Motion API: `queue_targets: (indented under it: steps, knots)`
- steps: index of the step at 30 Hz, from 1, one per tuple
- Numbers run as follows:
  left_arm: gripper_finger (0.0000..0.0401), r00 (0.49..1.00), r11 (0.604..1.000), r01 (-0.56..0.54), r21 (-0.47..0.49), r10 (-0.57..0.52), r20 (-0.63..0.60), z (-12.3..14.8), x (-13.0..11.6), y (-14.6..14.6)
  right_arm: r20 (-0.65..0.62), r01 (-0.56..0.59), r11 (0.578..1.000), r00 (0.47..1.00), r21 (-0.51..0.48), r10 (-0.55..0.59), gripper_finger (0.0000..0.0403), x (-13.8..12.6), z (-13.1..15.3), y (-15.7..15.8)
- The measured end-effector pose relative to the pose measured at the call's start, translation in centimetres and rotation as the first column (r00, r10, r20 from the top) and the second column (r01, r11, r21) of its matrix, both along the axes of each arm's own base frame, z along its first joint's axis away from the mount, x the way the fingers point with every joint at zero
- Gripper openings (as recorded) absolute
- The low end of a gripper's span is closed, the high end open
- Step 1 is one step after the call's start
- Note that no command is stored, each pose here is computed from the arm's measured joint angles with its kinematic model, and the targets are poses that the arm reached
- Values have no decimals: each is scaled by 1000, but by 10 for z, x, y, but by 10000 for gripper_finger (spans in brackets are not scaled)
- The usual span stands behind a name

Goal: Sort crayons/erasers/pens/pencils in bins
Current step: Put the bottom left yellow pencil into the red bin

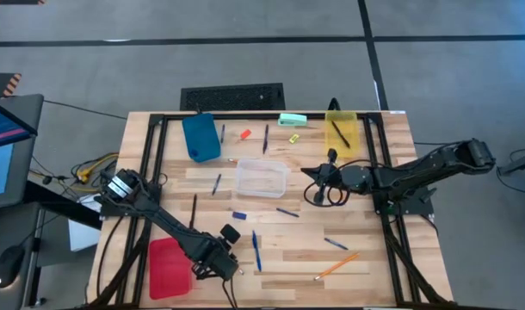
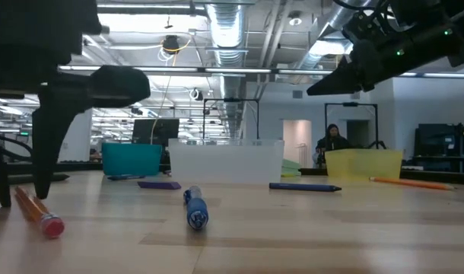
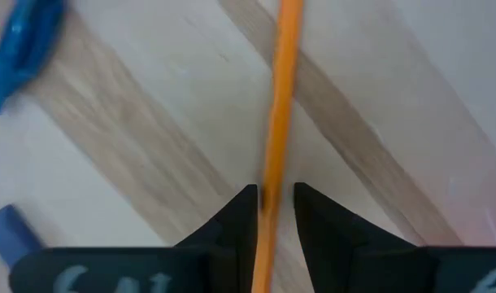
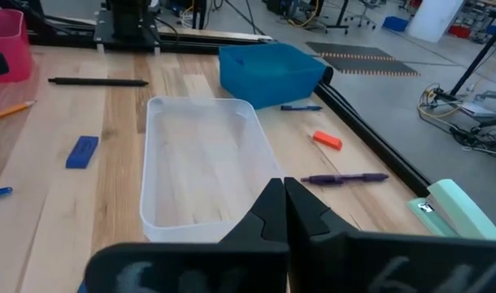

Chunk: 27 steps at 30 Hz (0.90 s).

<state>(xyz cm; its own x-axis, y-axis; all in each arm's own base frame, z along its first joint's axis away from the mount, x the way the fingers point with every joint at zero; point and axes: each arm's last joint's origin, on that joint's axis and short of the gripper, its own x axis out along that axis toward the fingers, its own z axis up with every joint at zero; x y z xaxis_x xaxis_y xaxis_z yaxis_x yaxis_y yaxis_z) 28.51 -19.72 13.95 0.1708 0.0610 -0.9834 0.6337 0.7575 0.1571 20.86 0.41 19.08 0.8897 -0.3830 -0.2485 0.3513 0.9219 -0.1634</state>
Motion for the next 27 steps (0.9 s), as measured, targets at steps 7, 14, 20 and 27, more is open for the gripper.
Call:
queue_targets:
  steps: [7, 14, 20, 27]
  knots:
    - [67, 999, 999, 37, 23, -37, -11, -5, 1, 1, -8, -4, 1000, 1000, -14, 4, 2, 0, 0, 0]
    - [10, 999, 999, 37, -5, -37, -38, -6, 1, 1, -11, -6, 1000, 1000, -21, 5, 2, 0, 0, 0]
    - [5, 998, 998, 46, 31, -45, -47, -1, 2, 1, -11, -6, 1000, 1000, -21, 6, 2, 0, 0, 0]
    - [3, 1000, 990, 3, 139, -1, -13, 36, 8, 10, -13, -7, 1000, 1000, -24, 7, 2, 0, 0, 0]
